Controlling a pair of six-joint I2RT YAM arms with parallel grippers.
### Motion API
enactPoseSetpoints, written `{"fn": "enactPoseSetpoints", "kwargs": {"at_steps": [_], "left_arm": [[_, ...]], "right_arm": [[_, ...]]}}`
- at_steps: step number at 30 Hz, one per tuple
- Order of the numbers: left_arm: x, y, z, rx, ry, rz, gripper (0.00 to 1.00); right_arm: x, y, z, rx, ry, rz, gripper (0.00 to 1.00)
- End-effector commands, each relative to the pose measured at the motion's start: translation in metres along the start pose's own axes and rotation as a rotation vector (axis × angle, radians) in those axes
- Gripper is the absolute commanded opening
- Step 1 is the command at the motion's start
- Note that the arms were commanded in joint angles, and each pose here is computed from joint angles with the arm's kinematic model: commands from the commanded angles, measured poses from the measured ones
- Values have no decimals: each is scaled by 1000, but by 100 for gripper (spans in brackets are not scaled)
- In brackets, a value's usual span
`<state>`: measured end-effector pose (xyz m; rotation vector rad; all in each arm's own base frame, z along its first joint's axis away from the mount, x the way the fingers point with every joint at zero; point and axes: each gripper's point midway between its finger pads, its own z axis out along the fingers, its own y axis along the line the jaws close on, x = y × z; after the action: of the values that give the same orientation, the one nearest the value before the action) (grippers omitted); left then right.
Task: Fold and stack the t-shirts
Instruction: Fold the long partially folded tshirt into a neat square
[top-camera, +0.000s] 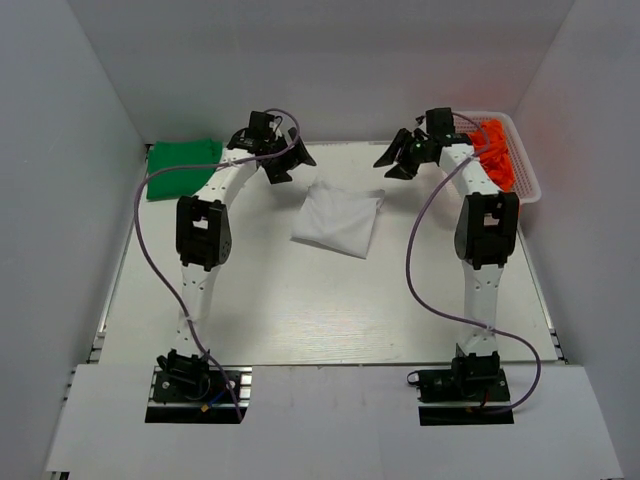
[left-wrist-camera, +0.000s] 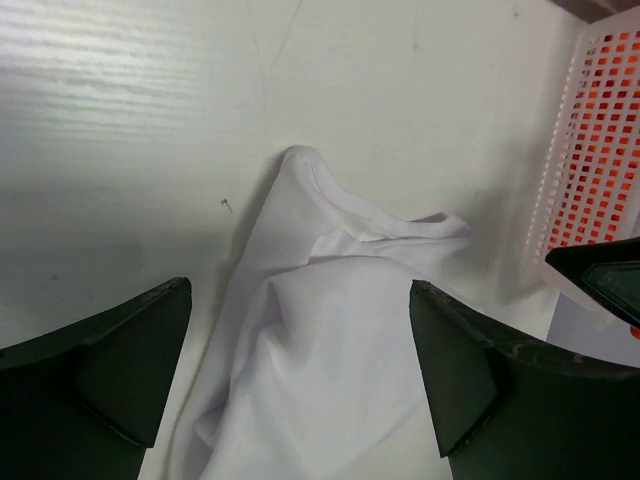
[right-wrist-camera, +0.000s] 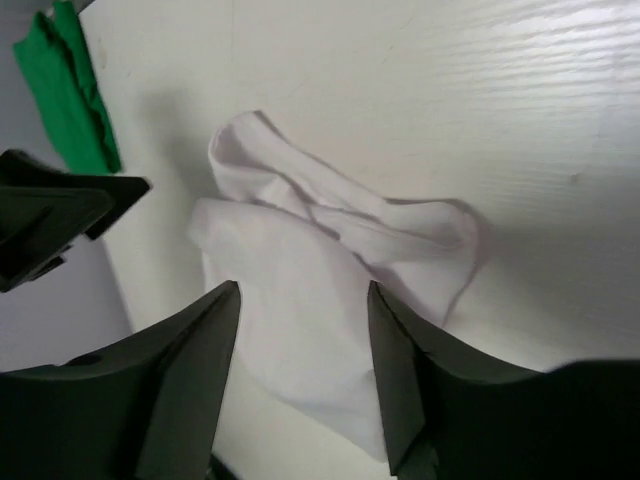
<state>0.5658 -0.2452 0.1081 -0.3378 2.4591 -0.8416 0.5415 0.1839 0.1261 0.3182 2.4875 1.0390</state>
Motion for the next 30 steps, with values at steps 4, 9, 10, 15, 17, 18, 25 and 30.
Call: {"fn": "enactPoseSetpoints", "kwargs": {"at_steps": [4, 9, 10, 15, 17, 18, 25, 30], "left_arm": [[-6, -50, -52, 110, -95, 243, 100], [62, -61, -64, 154, 51, 327, 100], [70, -66, -67, 172, 56, 338, 100], [121, -42, -56, 158, 138, 247, 100], [133, -27, -50, 126, 163, 220, 100], [137, -23, -48, 124, 166, 219, 100], [179, 20, -34, 71, 248, 138, 100], [219, 47, -56, 36, 299, 123, 100]], "right_arm": [[-5, 15, -59, 152, -164, -139, 67], [61, 35, -56, 68, -41, -271, 72], [79, 30, -50, 56, -3, -264, 72], [134, 55, -31, -130, 77, -229, 72], [148, 45, -22, -130, 98, -207, 72], [151, 44, -19, -132, 101, -205, 73], [192, 10, 12, -153, 156, -161, 74], [238, -25, 12, -141, 246, -101, 76]]}}
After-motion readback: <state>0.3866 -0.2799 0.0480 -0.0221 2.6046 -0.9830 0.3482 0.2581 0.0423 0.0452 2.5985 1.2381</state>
